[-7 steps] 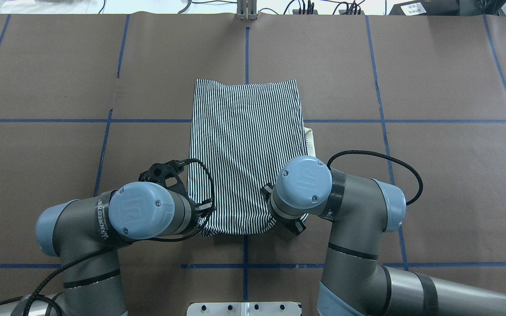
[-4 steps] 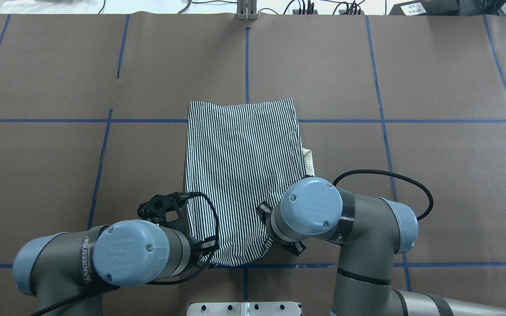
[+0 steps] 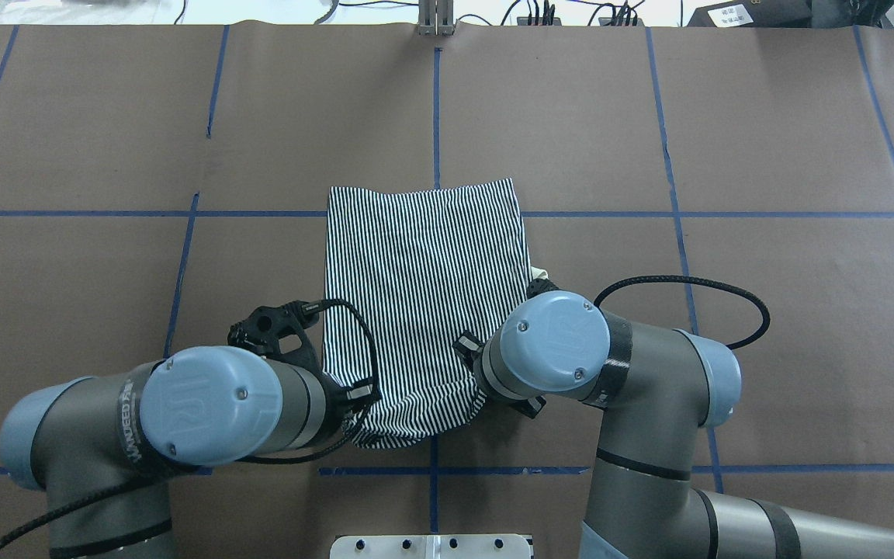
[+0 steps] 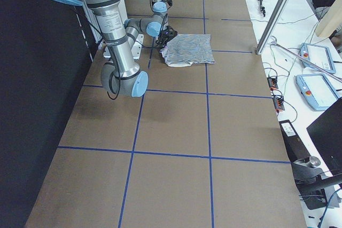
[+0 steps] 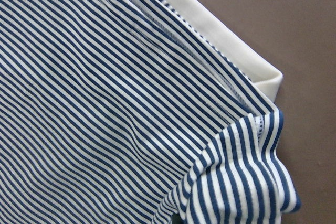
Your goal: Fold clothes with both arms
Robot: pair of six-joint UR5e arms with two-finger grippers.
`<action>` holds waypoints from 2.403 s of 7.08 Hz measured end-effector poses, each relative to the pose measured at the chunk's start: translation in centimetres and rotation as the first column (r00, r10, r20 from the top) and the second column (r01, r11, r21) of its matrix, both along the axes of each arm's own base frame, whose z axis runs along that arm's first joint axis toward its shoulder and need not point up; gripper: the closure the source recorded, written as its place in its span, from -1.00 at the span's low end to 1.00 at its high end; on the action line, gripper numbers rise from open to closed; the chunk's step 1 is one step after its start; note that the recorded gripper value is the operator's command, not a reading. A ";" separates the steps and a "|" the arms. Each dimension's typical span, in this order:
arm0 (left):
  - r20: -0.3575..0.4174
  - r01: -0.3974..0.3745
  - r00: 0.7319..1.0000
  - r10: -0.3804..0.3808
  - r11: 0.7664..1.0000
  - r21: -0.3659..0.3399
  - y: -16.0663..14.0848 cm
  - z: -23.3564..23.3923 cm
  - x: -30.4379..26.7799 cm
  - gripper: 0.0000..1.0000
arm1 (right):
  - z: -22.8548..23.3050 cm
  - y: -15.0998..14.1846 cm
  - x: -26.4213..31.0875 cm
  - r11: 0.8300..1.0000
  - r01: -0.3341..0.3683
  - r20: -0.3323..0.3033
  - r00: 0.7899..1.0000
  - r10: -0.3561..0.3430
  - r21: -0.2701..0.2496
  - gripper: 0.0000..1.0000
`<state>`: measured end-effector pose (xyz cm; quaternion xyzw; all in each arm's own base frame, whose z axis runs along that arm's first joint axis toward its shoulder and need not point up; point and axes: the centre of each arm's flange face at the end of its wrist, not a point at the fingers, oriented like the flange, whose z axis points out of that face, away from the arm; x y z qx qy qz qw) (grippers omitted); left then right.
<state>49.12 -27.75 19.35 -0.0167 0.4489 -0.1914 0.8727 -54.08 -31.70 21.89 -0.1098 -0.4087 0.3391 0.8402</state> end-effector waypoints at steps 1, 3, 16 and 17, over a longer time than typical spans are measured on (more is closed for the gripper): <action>-0.006 0.044 0.999 -0.044 0.999 -0.002 -2.5 0.7 0.1 1.00 | 0.3 -1.2 0.3 1.000 0.001 -0.012 1.000 -0.001 0.025 1.00; -0.017 0.104 0.994 -0.104 0.995 -0.015 -5.8 2.6 1.1 1.00 | 0.7 -3.0 0.2 0.999 -0.007 -0.032 0.999 0.008 0.042 1.00; 0.045 0.198 0.977 -0.209 0.965 0.173 -29.6 8.9 -0.2 -0.58 | 2.6 -40.5 11.3 0.962 -0.047 -0.016 0.998 0.053 0.270 -1.00; 0.061 0.174 0.980 -0.188 0.966 0.191 -29.5 9.2 0.2 -0.58 | 3.4 -41.3 13.2 0.962 -0.033 -0.013 0.999 0.038 0.270 -1.00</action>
